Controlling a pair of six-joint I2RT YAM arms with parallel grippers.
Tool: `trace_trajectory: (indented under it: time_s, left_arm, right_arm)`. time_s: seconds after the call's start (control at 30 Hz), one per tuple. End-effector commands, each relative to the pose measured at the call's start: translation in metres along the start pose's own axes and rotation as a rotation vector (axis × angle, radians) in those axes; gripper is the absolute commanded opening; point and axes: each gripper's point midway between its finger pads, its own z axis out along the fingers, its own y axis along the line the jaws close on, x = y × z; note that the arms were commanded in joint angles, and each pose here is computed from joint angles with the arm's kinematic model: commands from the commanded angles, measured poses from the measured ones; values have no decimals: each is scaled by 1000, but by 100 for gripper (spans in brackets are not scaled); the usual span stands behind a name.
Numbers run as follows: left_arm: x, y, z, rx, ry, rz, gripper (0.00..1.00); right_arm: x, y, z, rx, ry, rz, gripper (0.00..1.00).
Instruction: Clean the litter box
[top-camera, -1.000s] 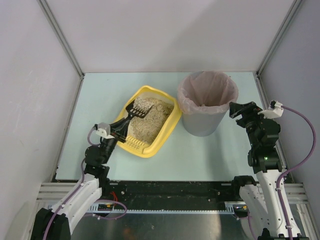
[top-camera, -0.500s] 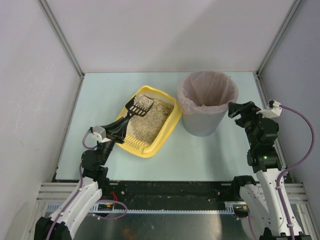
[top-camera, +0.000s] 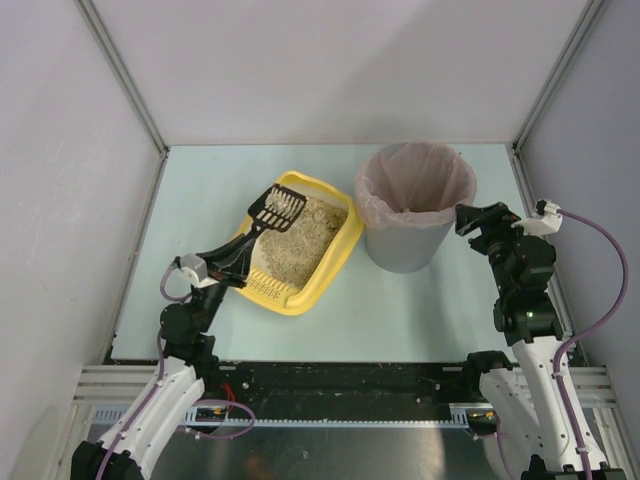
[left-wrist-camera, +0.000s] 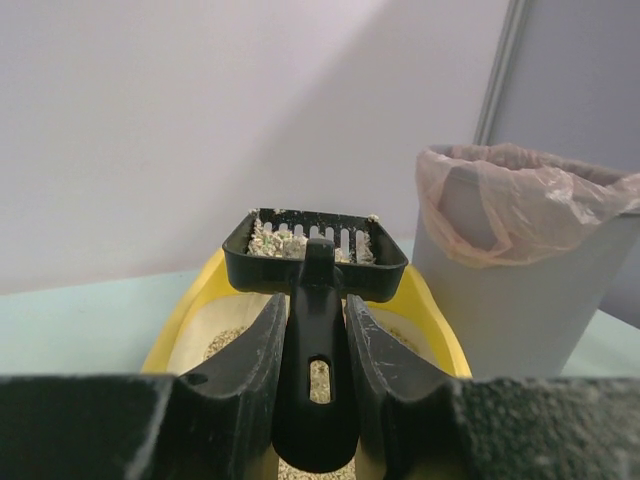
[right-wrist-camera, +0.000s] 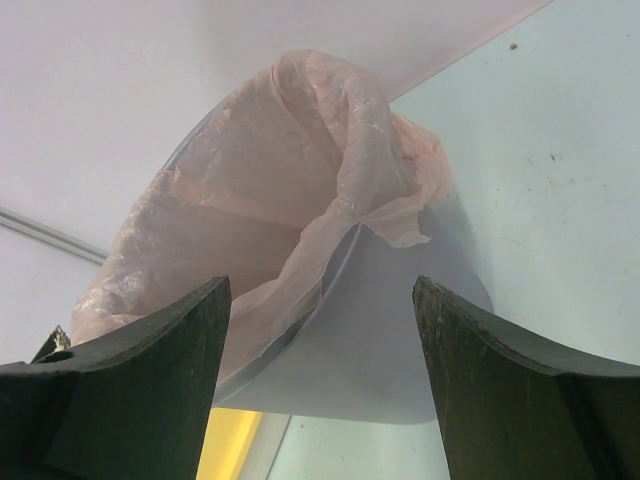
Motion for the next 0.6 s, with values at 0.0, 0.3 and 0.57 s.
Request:
trace_trajectory:
  time_s: [0.0, 0.3, 0.57]
  left_arm:
    - [23, -12, -10, 78, 52, -14, 0]
    - [23, 12, -18, -63, 14, -32, 0]
    - [16, -5, -17, 21, 9, -44, 0]
  right_arm:
    - [-16, 8, 0, -21, -65, -10, 78]
    - [-17, 6, -2, -13, -72, -7, 79]
    - [-16, 9, -1, -25, -68, -11, 78]
